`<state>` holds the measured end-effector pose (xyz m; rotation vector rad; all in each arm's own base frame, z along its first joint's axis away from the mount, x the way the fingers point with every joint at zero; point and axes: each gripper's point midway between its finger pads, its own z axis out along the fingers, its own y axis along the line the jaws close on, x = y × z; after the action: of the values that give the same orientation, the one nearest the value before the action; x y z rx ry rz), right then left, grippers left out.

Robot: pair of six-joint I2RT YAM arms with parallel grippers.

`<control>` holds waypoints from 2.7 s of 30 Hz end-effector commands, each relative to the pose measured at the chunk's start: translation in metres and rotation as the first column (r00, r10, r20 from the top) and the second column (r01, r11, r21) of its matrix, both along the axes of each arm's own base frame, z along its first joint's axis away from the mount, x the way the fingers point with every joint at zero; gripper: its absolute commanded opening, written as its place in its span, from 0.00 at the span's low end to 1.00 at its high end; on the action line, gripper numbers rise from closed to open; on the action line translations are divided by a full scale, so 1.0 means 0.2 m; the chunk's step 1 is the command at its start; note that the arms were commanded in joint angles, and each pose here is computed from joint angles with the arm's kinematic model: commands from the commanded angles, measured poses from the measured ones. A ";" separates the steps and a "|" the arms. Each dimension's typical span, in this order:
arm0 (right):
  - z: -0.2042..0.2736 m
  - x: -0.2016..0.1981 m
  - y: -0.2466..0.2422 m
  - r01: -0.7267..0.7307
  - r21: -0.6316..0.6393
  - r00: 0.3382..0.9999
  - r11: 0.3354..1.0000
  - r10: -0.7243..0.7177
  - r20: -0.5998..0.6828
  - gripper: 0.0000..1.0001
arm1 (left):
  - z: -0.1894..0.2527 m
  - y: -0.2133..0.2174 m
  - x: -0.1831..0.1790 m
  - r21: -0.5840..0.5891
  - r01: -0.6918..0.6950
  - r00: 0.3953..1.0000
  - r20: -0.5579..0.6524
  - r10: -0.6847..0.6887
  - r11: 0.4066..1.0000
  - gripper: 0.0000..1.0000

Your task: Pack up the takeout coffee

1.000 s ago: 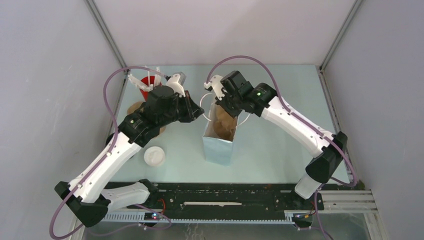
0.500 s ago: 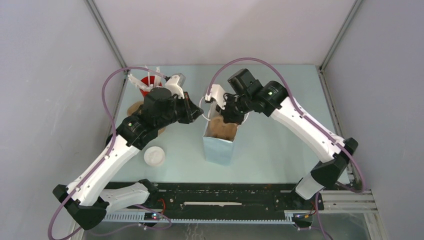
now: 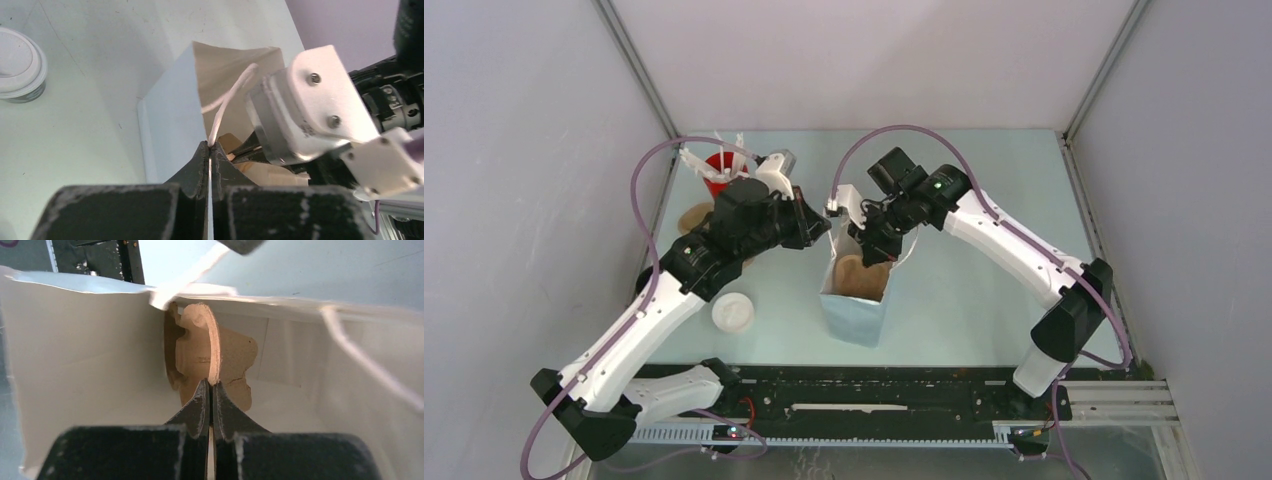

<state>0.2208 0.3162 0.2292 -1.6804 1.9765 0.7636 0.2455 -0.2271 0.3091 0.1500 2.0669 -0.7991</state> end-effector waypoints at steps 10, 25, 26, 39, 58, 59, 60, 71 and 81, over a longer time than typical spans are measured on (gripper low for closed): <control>-0.11 0.11 -0.02 0.099 -0.018 0.989 0.995 -0.096 0.109 0.22 | 0.00 0.04 -0.01 -0.019 -0.030 0.999 0.030 0.031 0.999 0.00; 0.62 0.34 -0.23 0.673 0.306 0.558 0.674 -0.733 0.388 0.91 | -0.03 0.01 -0.03 -0.033 -0.004 1.000 0.000 0.004 0.999 0.00; 0.65 0.32 -0.25 0.699 0.321 0.534 0.639 -0.765 0.361 0.98 | -0.03 0.01 -0.04 -0.035 0.001 1.000 -0.007 -0.002 0.999 0.00; 0.71 0.05 -0.54 0.937 0.240 0.256 0.253 -0.967 0.018 1.00 | 0.02 -0.01 -0.03 -0.061 -0.012 0.999 -0.032 0.010 0.998 0.00; 0.65 0.15 -0.51 0.919 0.350 0.235 0.183 -0.966 -0.112 0.09 | 0.12 -0.13 0.02 -0.193 -0.024 0.996 -0.094 0.006 0.981 0.00; 0.68 0.19 -0.55 0.910 0.375 0.228 0.178 -0.969 -0.091 0.02 | 0.13 -0.15 0.03 -0.212 -0.022 0.995 -0.100 0.000 0.977 0.00; 0.72 0.22 -0.58 0.899 0.396 0.228 0.186 -0.972 -0.061 0.00 | 0.14 -0.17 0.03 -0.229 -0.014 0.994 -0.105 -0.010 0.973 0.00; 0.63 0.45 -0.72 0.829 0.400 0.492 0.391 -0.849 -0.191 0.00 | 0.24 -0.29 0.02 -0.261 0.096 0.989 -0.080 -0.121 0.960 0.37; 0.56 0.44 -0.88 0.820 0.332 0.553 0.466 -0.796 -0.248 0.07 | 0.24 -0.24 -0.03 -0.200 0.131 0.988 -0.052 -0.144 0.971 0.69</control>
<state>0.3234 0.1344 0.3259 -0.2012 2.1449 0.6921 0.2474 -0.2802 0.3302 0.0871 2.1104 -1.1015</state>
